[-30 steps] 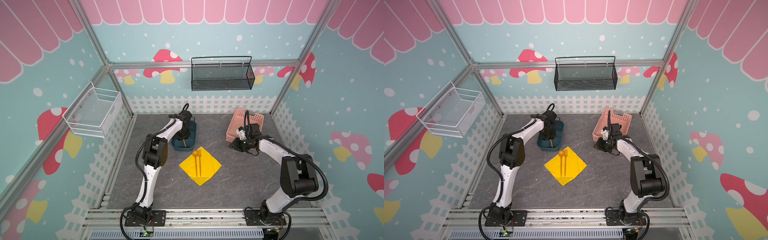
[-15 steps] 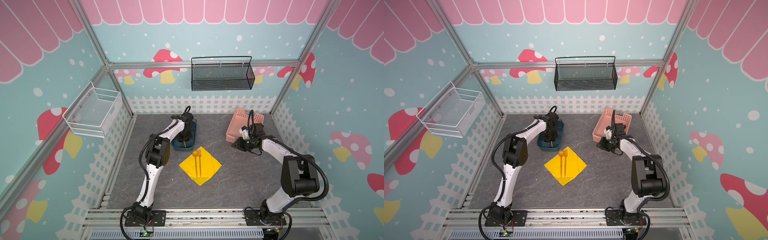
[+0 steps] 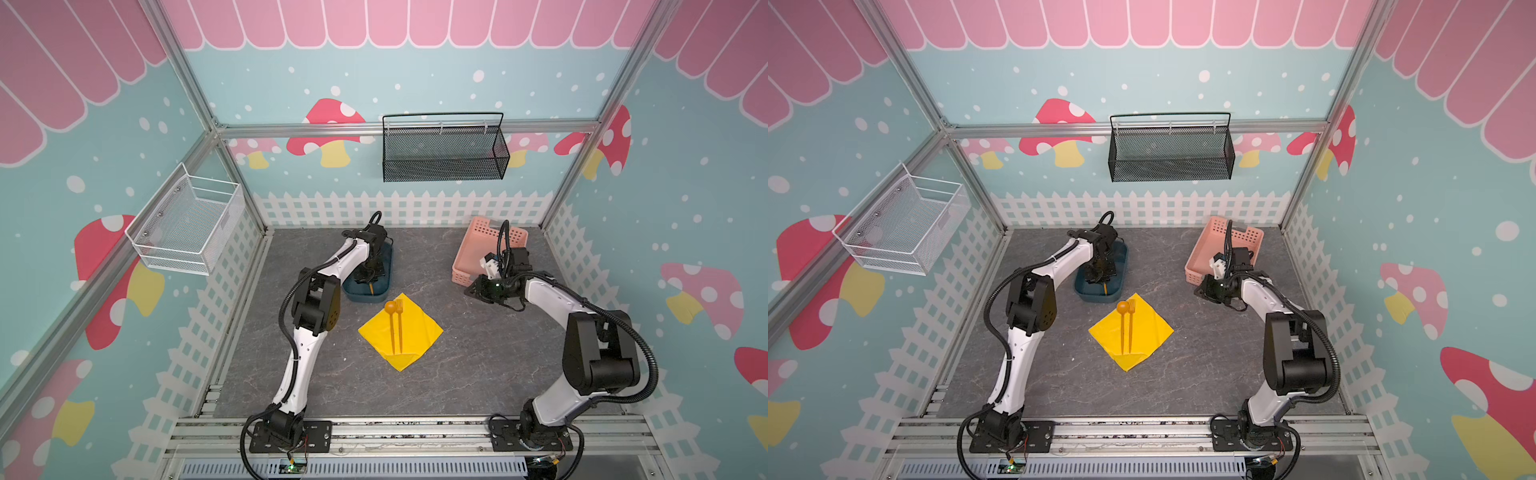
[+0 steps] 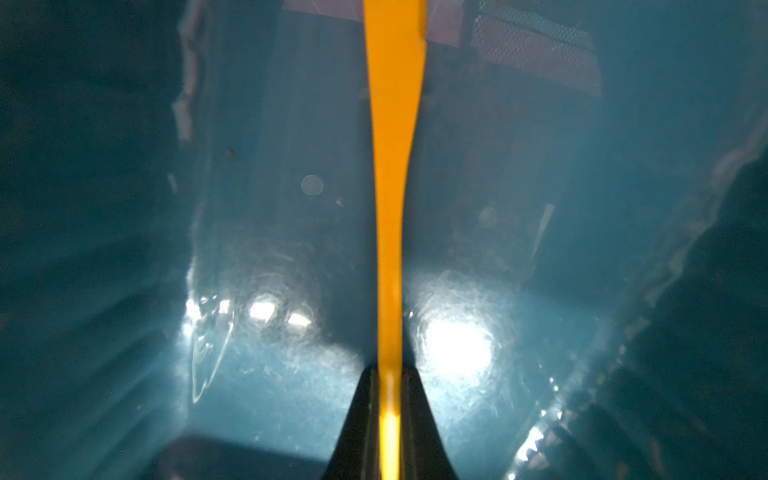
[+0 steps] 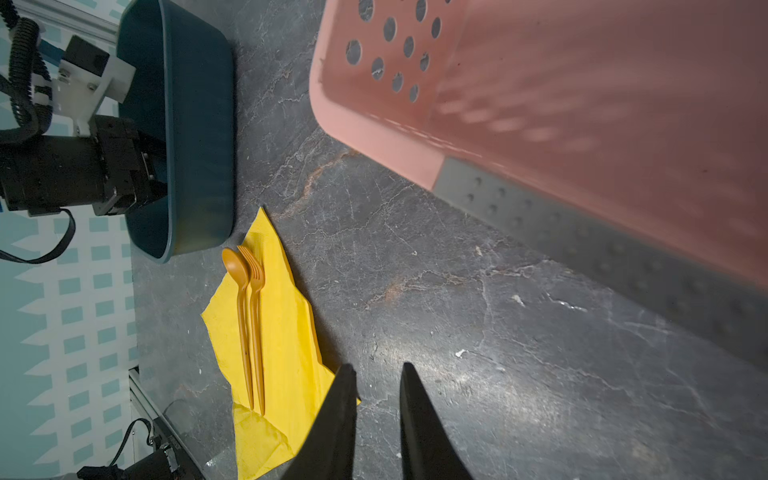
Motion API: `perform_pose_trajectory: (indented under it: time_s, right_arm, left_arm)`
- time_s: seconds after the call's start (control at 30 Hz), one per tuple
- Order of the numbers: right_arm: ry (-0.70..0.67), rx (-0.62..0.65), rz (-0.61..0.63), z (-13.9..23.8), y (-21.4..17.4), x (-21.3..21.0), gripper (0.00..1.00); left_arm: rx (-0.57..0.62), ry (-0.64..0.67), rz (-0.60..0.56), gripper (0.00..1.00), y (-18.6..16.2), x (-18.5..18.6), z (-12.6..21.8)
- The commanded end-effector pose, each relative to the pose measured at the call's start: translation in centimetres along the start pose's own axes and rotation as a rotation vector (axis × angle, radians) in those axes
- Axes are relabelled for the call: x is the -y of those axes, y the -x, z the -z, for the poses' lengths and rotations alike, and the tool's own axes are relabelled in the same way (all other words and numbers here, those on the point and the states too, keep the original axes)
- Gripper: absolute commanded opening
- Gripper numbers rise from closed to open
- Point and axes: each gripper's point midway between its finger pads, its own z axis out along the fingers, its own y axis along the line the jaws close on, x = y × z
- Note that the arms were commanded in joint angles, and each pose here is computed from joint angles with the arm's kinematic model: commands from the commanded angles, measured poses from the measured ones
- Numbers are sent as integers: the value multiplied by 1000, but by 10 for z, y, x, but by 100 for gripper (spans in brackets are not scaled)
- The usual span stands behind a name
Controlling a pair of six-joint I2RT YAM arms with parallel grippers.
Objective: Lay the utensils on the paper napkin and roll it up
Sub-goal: 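Lower the left gripper into the teal tray and grasp the orange knife, then lift the knife upright with the left gripper while the right gripper approaches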
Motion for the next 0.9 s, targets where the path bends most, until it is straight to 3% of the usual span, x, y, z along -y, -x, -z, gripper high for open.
perform_pose_trajectory:
  time_s: [0.0,0.47,0.87]
  right_arm:
    - [14,16,13,10,2,-6,21]
    - [78,64,23,24,12,-26,21]
    - [291,83,-13,25,12,-71,21]
  left_arm:
    - [-31,38,-15,7,-6,-8,-8]
    - [135,-105,-56,6,13,6,84]
    - [163,-266,-150,6,-22,12,141]
